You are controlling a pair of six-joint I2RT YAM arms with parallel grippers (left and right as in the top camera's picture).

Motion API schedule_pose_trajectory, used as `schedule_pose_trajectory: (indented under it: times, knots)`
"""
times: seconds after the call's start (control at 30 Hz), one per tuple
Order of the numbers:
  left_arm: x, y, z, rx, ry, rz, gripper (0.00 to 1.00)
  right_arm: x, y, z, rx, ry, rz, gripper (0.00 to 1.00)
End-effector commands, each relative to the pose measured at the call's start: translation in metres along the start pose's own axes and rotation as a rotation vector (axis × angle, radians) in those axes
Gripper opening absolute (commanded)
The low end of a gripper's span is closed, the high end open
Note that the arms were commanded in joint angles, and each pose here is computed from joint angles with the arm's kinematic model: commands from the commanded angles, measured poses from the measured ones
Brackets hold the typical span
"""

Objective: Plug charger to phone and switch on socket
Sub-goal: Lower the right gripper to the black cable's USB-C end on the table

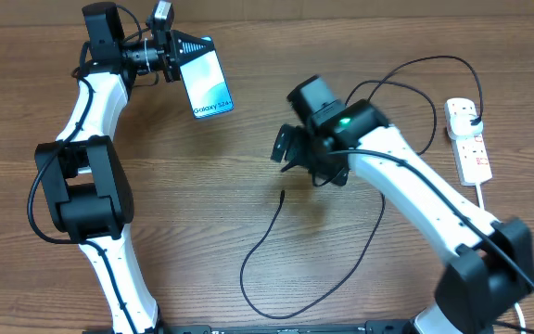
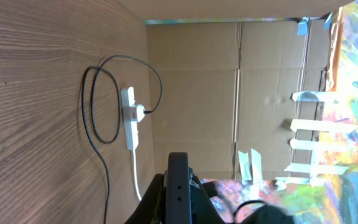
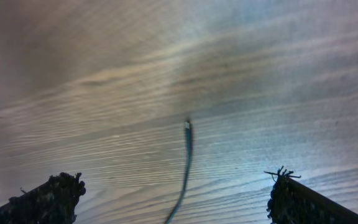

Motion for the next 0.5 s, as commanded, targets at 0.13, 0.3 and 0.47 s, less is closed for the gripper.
schedule_pose_trajectory:
  times: [0.13,0.3,0.47]
  knots:
    - [0.0,0.003,-0.006,0.008,-0.042,0.005,0.04,0.024,-0.048,0.002,0.073,-0.052,0.04,1.0]
    - [0.0,0.003,-0.006,0.008,-0.042,0.005,0.04,0.032,-0.064,0.001,0.101,-0.07,0.041,1.0]
    - [0.0,0.003,-0.006,0.007,-0.042,0.005,0.05,0.039,-0.079,-0.002,0.101,-0.057,0.04,1.0]
Point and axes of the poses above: each gripper's point midway between its finger pads, its own y axis back along the fingers, its own z axis along the line the jaws close on, x = y × z, the point moved 1 cm from there along y, back along the fingers, and after that the axes turned 5 degrees about y, right-handed, at the moved point
